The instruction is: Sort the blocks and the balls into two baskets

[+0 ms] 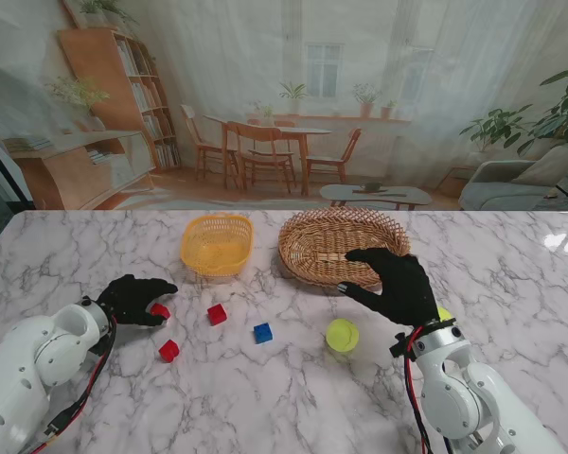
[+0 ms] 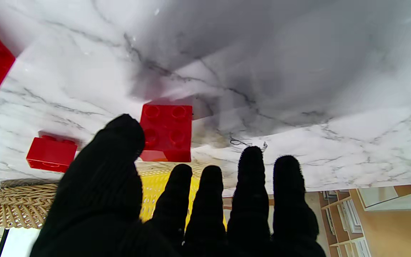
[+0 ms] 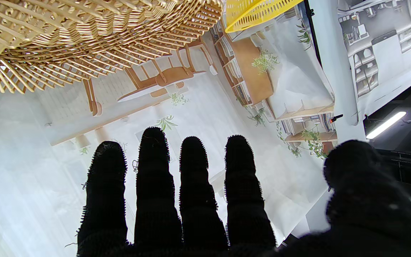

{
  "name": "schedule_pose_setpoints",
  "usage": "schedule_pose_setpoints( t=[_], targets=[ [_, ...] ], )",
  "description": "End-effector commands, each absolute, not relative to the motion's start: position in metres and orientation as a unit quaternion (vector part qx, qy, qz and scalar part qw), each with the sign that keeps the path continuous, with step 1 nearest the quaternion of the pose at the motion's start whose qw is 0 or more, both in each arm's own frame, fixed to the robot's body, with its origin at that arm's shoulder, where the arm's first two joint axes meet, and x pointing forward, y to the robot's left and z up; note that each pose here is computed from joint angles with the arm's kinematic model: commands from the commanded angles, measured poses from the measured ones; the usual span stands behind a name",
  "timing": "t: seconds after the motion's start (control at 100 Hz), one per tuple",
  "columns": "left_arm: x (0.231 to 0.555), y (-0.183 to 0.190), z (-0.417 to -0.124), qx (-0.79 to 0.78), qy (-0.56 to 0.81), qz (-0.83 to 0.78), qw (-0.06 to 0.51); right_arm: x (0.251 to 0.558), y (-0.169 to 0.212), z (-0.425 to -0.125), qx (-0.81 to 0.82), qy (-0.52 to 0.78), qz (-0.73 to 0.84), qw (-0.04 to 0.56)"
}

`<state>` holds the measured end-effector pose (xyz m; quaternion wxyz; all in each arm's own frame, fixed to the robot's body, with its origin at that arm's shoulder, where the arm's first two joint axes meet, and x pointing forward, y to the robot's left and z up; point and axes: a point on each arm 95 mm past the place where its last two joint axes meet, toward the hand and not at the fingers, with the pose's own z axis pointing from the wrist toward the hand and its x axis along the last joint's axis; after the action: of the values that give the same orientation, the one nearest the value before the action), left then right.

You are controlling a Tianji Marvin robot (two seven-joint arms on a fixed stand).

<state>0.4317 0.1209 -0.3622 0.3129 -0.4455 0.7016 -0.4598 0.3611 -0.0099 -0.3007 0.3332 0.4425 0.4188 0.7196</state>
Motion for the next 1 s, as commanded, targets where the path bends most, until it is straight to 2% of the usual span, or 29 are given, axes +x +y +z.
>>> schedule_pose_setpoints(
  t=[0.0, 0.99],
  targets=[
    [0.43, 0.124, -0.366, -0.449, 0.708, -0.449, 0.309, 0.36, -0.01, -0.302, 0.445, 0.419, 0.717, 0.335],
    [0.432, 0.125, -0.377, -0.47, 0.698, -0.447, 0.303, 0.361, -0.01, -0.302, 0.442, 0.417, 0.718, 0.339]
  ],
)
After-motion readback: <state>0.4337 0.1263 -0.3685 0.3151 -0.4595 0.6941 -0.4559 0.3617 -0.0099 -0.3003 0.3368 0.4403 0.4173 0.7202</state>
